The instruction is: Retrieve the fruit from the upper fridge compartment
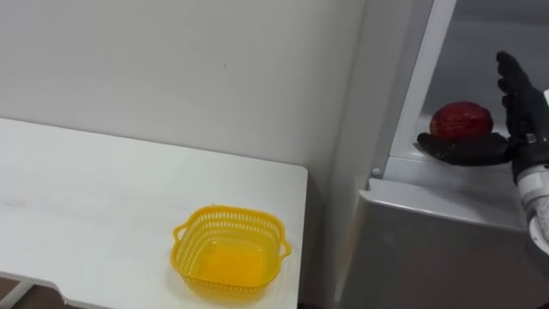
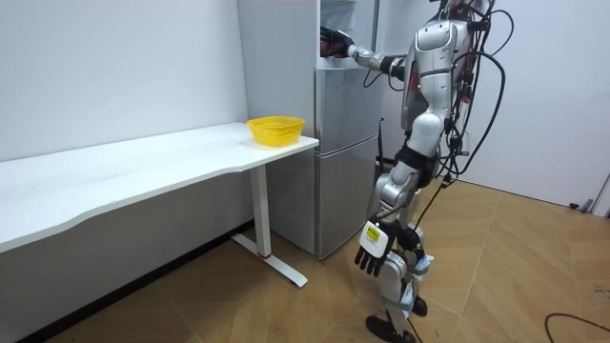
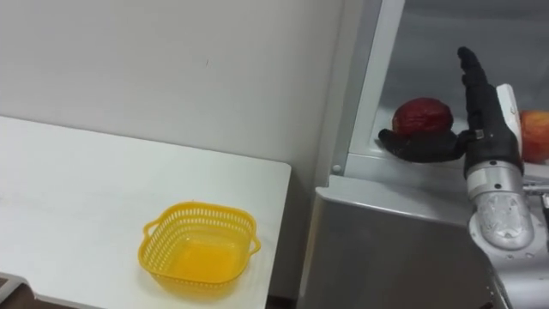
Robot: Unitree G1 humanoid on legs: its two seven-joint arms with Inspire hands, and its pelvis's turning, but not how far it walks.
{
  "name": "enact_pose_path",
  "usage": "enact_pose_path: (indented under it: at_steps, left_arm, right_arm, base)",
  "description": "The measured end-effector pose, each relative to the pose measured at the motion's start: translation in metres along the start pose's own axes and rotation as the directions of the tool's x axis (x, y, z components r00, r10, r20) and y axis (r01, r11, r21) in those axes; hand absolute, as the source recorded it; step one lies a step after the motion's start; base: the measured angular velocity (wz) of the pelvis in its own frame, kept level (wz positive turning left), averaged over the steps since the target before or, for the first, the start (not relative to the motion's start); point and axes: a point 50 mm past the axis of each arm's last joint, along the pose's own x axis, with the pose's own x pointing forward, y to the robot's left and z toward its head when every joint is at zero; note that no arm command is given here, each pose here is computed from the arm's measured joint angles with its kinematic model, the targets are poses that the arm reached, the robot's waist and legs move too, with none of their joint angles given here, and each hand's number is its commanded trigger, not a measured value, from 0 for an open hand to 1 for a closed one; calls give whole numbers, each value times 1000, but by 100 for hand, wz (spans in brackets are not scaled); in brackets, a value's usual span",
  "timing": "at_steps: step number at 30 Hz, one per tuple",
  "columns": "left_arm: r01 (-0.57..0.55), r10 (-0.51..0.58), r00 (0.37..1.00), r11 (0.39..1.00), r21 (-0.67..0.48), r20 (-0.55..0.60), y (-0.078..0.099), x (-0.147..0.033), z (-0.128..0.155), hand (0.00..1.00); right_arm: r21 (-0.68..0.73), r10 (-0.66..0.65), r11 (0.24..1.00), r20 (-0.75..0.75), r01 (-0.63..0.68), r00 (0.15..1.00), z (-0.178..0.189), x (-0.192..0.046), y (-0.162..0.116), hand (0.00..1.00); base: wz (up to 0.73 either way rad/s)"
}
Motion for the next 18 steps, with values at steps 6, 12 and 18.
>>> enact_pose_path:
  at_steps: [6,12,18]
  left_arm:
    - [2,-2,1000,1000,-3,-22,0,0,-2,0]
    - [5,-6,999,1000,-11,-36,-1,0,-4,0]
    - [0,0,1000,1000,-11,-30,1,0,-2,0]
  right_arm:
    - [26,32,999,-49,-31,998,-6,0,1,0]
    - [31,59,998,-50,-57,997,-6,1,2,0]
    - [35,103,994,-67,-100,992,-8,5,2,62]
  base:
    - [0]
    - [0]
    - [0]
